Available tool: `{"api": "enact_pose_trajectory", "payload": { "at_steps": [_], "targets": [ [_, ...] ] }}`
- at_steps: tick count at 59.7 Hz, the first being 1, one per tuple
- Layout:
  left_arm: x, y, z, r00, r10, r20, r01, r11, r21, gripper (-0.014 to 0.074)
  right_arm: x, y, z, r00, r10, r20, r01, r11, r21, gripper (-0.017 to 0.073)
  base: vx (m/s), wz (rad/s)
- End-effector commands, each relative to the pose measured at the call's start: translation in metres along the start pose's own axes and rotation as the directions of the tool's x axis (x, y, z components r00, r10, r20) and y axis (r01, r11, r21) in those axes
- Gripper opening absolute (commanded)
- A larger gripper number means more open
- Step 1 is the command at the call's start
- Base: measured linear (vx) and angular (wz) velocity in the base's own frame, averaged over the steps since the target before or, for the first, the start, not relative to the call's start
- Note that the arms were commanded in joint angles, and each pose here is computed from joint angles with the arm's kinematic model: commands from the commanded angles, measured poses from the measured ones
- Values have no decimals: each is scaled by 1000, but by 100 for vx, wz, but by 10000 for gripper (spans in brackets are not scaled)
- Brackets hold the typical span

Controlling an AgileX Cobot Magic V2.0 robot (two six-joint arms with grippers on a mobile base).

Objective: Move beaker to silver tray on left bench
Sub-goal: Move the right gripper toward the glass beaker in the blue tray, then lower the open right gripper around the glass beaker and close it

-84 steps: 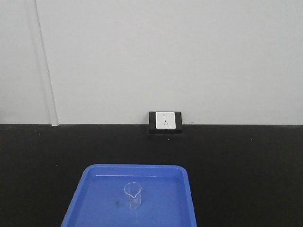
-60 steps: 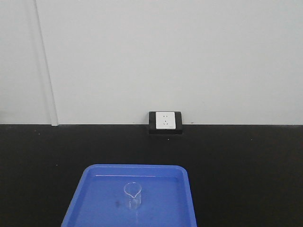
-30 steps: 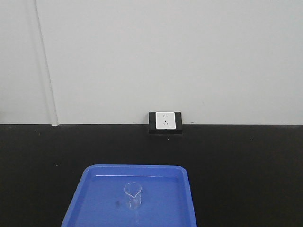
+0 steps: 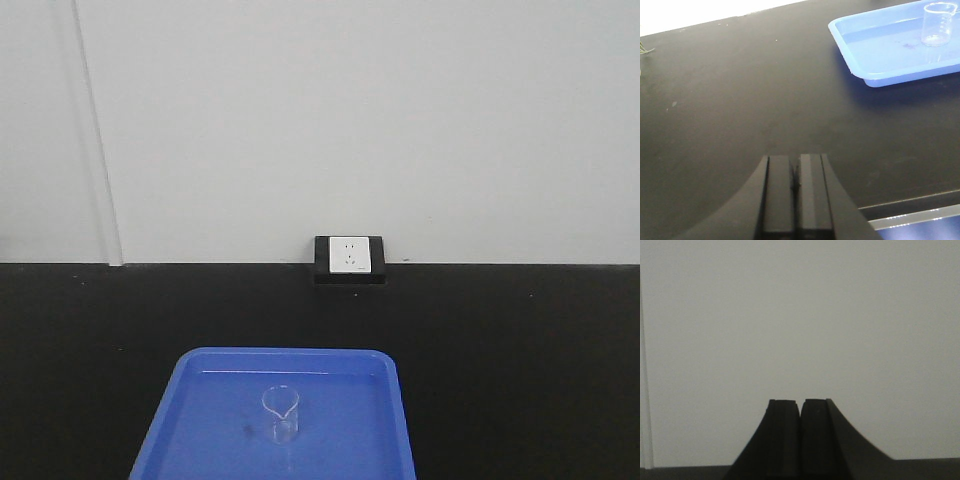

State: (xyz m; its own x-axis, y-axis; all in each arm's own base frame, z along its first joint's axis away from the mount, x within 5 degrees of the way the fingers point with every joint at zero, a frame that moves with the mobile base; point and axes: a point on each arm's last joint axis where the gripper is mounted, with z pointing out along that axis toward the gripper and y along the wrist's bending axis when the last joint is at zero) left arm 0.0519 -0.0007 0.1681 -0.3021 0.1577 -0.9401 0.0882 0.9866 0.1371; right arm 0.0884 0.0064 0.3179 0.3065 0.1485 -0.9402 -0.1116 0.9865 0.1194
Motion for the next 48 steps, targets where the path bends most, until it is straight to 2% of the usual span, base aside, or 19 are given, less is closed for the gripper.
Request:
{"api": "enact_pose_trajectory", "payload": {
  "at_steps": [1, 5, 13, 22, 25, 30, 33, 39, 45, 48],
  "targets": [
    [-2, -1, 2, 997, -1, 72, 0, 1000, 6, 1, -16, 2, 43, 999, -37, -4, 37, 999, 6, -11, 0, 0],
    [-2, -1, 2, 997, -1, 72, 0, 1000, 6, 1, -14, 2, 65, 998, -28, -53, 28, 1000, 11, -11, 0, 0],
    [-2, -1, 2, 997, -1, 72, 0, 1000, 6, 1, 5, 0, 103, 985, 48, -163, -42, 998, 35, -11, 0, 0],
    [-2, -1, 2, 997, -1, 72, 0, 1000, 6, 1, 33, -3, 120, 958, 134, -252, -119, 990, 73, -9, 0, 0],
    [-2, -1, 2, 997, -1, 72, 0, 1000, 6, 1, 42, -3, 124, 950, 131, -284, -115, 991, 73, -6, 0, 0],
    [-2, -1, 2, 997, -1, 72, 0, 1000, 6, 1, 56, -2, 129, 937, 64, -342, -55, 998, 36, 4, 0, 0],
    [-2, -1, 2, 997, -1, 72, 0, 1000, 6, 1, 65, 0, 132, 927, -25, -374, 15, 999, -28, 19, 0, 0],
    [-2, -1, 2, 997, -1, 72, 0, 1000, 6, 1, 80, 6, 137, 906, -149, -397, 97, 984, -149, 71, 0, 0],
    [-2, -1, 2, 997, -1, 72, 0, 1000, 6, 1, 93, 14, 141, 895, -220, -387, 117, 955, -273, 165, 0, 0],
    [-2, -1, 2, 997, -1, 72, 0, 1000, 6, 1, 101, 18, 143, 894, -226, -386, 98, 941, -323, 219, 0, 0]
  ]
}}
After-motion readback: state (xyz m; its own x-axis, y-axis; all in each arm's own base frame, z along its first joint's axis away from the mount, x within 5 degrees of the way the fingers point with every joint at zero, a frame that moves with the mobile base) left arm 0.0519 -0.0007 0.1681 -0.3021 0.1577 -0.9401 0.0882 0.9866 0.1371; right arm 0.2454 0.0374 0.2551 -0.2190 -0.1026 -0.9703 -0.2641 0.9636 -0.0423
